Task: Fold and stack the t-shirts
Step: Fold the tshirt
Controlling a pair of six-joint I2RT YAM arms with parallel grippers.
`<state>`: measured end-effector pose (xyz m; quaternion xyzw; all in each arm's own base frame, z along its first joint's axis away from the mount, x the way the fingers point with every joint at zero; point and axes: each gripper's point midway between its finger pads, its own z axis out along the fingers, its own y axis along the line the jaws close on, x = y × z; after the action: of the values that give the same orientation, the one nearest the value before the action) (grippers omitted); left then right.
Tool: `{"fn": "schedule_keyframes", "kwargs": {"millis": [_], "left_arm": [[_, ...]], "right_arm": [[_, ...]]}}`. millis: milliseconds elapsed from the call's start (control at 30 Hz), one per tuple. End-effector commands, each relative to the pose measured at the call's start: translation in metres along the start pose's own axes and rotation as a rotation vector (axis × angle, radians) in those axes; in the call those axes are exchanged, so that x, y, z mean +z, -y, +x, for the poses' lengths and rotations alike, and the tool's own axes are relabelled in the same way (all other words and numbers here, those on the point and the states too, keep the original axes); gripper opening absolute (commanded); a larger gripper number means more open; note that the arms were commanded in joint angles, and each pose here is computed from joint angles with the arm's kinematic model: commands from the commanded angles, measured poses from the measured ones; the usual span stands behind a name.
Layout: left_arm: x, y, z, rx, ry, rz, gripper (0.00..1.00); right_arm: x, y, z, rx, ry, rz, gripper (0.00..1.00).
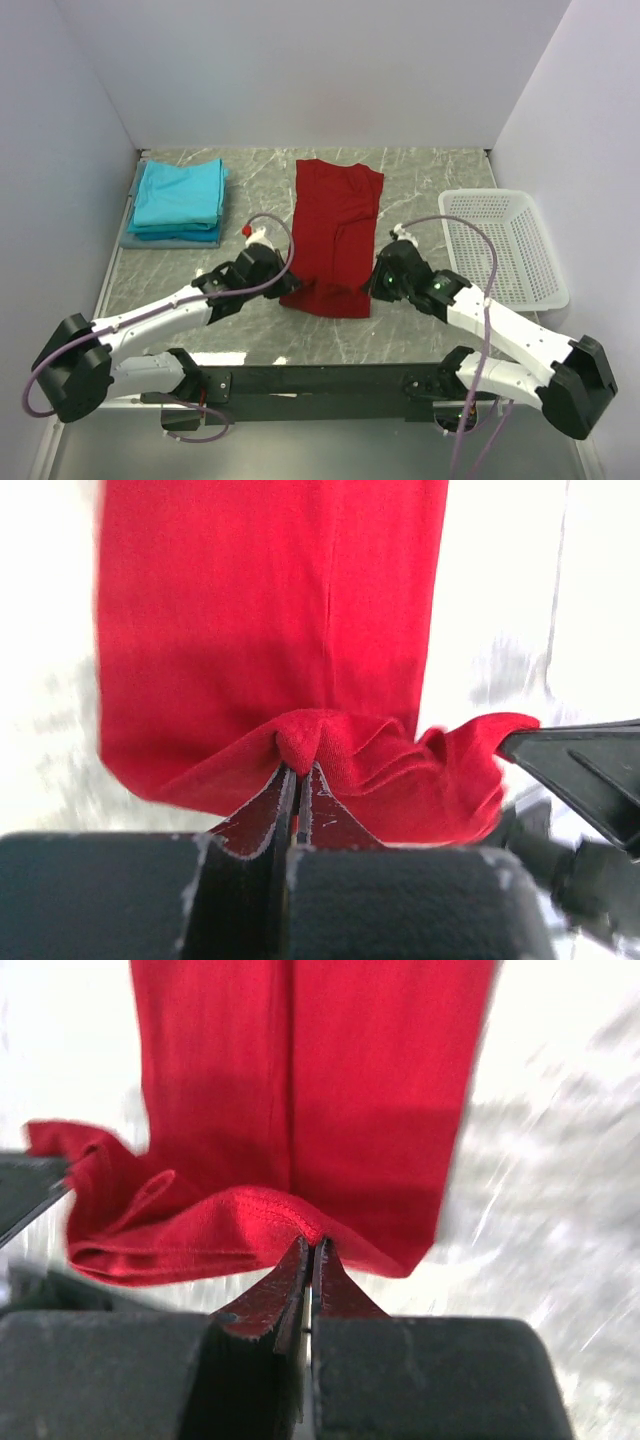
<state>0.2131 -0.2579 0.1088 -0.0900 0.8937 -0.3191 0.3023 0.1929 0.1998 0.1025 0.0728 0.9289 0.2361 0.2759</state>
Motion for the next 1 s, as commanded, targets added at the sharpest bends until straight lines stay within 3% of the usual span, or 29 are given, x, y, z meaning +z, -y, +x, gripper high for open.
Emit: {"fn": "schedule_keyframes", "kwargs": {"millis": [0, 233, 967], "left_arm": [[0.006, 0.015, -0.046, 0.051, 0.131, 0.020, 0.00], [0.029, 0.023, -0.094, 0.073, 0.171, 0.017, 0.00], [0.105, 0.007, -0.162, 0.092, 0.122, -0.011, 0.00]], "right_arm": [[0.004, -0.002, -0.050, -0.040, 0.146, 0.044, 0.00], [0.012, -0.003, -0.103, -0.050, 0.222, 0.085, 0.00], [0.085, 0.018, -0.170, -0.004, 0.112, 0.090, 0.00]]}}
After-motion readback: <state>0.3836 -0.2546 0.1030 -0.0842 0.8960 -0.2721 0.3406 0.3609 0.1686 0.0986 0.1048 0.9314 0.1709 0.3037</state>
